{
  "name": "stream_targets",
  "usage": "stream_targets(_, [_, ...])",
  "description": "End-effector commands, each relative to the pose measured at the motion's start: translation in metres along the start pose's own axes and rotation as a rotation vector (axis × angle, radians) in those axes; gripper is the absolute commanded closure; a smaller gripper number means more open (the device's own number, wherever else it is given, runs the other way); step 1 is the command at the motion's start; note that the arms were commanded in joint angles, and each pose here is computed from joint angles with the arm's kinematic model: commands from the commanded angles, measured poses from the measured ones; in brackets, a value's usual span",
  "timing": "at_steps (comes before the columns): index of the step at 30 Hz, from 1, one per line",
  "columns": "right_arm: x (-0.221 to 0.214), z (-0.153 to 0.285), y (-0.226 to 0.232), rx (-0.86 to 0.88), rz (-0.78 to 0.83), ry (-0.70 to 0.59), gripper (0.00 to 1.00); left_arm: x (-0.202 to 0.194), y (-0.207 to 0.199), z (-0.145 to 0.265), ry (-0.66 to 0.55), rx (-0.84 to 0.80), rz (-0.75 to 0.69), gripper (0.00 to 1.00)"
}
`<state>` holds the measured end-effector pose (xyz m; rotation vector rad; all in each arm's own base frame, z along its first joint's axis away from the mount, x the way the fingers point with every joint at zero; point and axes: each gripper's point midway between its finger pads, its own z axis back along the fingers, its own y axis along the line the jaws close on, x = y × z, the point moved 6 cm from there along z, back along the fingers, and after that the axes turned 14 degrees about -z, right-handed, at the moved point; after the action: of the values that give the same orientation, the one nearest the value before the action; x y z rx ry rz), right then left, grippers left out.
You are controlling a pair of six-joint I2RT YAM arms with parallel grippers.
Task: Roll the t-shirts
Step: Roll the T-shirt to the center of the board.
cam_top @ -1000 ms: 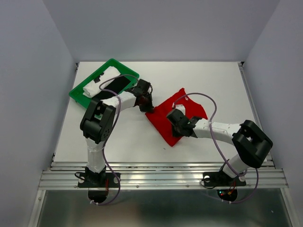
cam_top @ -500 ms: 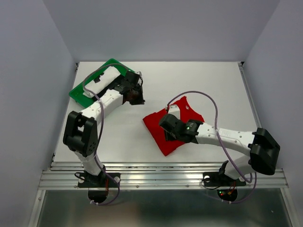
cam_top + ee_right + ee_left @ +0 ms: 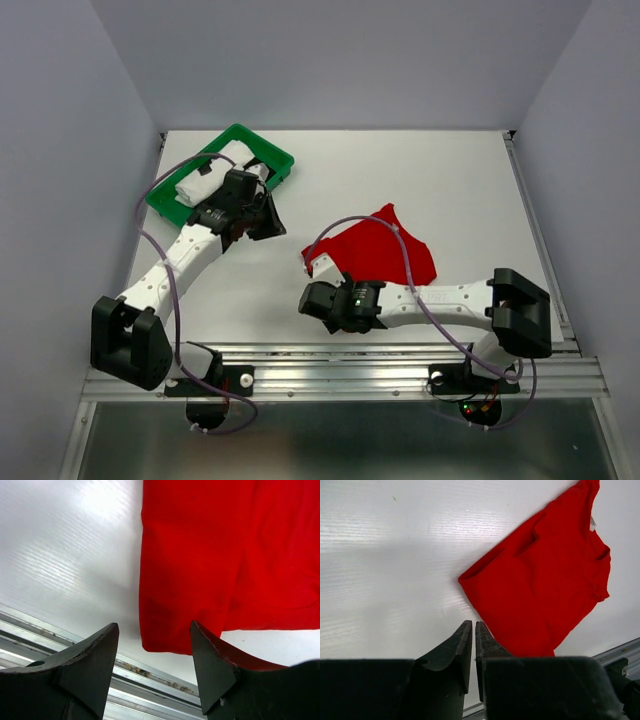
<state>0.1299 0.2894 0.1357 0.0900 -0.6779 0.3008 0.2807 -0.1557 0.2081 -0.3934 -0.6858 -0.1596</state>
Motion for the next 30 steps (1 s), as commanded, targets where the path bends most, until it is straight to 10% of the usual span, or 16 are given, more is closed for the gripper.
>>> stream_targets(1, [-0.011, -0.005, 0.003, -0.062, 0.063, -0.011, 0.35, -0.005, 0.002, 0.014, -0.031, -0.019, 0.036, 0.8])
stream_targets(11, [-0.041, -0.049, -0.001, -0.154, 0.103, -0.022, 0.43, -0.027, 0.009, 0.008, 0.012, -0.024, 0.061, 0.65])
stream_targets(18, [-0.041, -0.054, -0.001, -0.158, 0.087, -0.054, 0.99, -0.05, 0.005, -0.003, 0.03, -0.104, 0.093, 0.35])
stream_targets(30, [-0.009, -0.01, 0.013, 0.18, -0.085, -0.097, 0.99, -0.082, -0.01, -0.026, 0.057, -0.23, 0.119, 0.09])
